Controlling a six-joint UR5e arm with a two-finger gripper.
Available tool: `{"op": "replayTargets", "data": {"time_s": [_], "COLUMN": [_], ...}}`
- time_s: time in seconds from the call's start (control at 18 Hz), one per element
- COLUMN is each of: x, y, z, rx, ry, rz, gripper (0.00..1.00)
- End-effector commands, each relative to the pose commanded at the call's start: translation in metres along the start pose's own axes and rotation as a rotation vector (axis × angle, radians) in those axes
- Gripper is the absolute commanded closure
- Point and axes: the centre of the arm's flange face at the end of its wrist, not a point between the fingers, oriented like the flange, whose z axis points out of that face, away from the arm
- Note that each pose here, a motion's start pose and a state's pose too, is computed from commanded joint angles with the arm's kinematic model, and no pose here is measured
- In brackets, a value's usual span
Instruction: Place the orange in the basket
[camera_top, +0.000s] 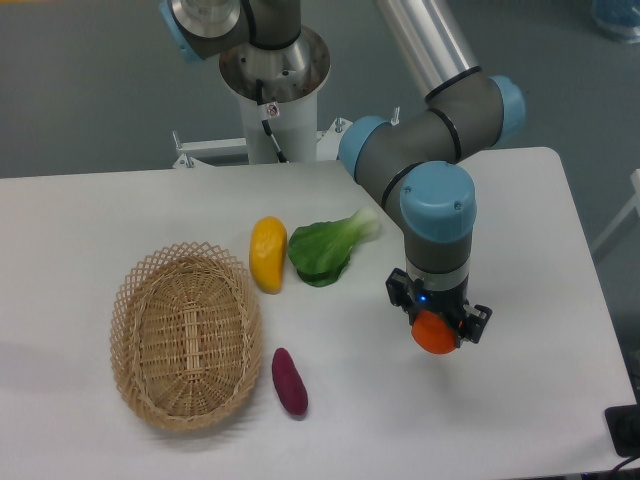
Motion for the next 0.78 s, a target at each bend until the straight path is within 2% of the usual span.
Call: {"op": "replayTargets", "data": {"time_s": [0.22,0.78], "x": [0.012,0.078], "y": [-0.013,-0.089], "z": [0.0,-0.02], "rx": [0.004,0.055], "ry": [0.002,0.003], "rz": [-0.017,-0.037], "gripper": [0.36,0.36]}}
